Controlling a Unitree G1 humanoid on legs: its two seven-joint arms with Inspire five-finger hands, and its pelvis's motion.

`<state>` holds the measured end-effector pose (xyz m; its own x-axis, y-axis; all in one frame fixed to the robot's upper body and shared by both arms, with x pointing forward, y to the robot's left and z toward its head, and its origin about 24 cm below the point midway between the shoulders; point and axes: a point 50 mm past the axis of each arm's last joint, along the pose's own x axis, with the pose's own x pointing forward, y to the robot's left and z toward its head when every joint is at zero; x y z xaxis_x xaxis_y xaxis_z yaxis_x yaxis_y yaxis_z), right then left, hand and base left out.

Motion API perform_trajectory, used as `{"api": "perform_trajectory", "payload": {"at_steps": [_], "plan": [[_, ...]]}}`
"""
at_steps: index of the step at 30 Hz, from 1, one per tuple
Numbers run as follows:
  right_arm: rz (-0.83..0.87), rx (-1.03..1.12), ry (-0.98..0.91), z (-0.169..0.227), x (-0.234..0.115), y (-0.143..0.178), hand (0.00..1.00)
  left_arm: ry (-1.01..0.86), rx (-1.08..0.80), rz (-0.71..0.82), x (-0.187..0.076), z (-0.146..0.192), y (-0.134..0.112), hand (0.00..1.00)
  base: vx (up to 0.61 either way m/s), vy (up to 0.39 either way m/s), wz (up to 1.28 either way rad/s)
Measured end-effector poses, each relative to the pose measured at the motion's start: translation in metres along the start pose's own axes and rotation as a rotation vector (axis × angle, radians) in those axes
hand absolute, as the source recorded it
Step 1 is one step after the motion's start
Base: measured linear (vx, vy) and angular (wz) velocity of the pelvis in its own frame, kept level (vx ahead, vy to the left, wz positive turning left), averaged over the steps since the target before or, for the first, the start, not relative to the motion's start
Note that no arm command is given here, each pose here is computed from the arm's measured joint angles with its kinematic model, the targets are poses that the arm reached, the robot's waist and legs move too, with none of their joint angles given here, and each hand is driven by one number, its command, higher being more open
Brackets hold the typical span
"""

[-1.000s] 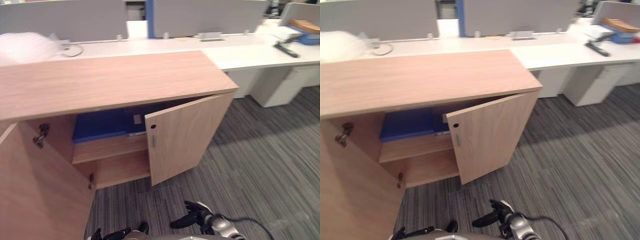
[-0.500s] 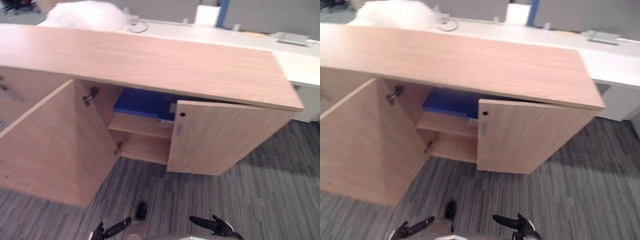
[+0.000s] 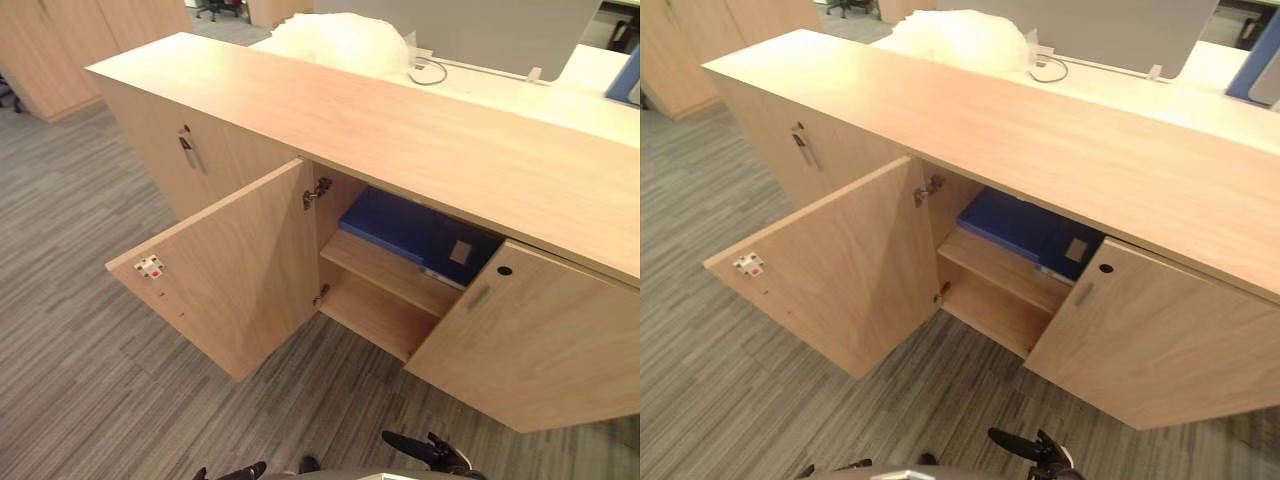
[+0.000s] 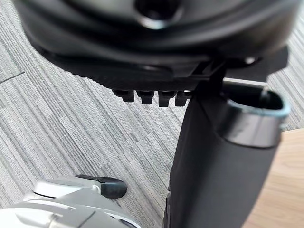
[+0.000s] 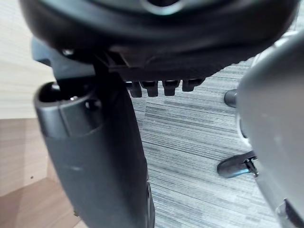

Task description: Walk over to the cabinet, pick up the folder, carry it to the office cabinet, place the folder inside the office cabinet, then close the office cabinet door

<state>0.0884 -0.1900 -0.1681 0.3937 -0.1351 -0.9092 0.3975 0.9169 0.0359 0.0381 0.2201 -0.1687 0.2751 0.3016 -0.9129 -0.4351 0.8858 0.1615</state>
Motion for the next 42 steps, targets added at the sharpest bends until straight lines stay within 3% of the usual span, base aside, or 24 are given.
{"api": "perform_trajectory", "payload": {"at_steps": [10, 16, 21, 27, 42], "plan": [[0.001, 0.014, 0.028, -0.006, 0.000, 0.003, 1.00, -0.022, -0.012, -0.003, -0.001, 0.001, 0.007, 1.00, 0.00, -0.043, 0.06], [-0.002, 0.030, 0.021, -0.005, 0.000, 0.001, 1.00, -0.299, -0.099, -0.046, -0.018, 0.049, 0.001, 1.00, -0.06, -0.008, -0.03], [0.028, 0.010, 0.008, -0.002, -0.001, 0.004, 1.00, -0.466, -0.148, 0.071, -0.026, 0.099, 0.036, 1.00, -0.05, -0.009, -0.14], [0.059, -0.018, 0.014, -0.002, -0.001, 0.005, 1.00, -0.522, -0.139, 0.222, -0.033, 0.130, 0.076, 1.00, 0.01, -0.014, -0.05], [0.107, -0.104, 0.019, -0.003, -0.002, 0.009, 1.00, -0.648, -0.038, 0.322, -0.049, 0.179, 0.099, 1.00, -0.01, -0.024, -0.11]]}}
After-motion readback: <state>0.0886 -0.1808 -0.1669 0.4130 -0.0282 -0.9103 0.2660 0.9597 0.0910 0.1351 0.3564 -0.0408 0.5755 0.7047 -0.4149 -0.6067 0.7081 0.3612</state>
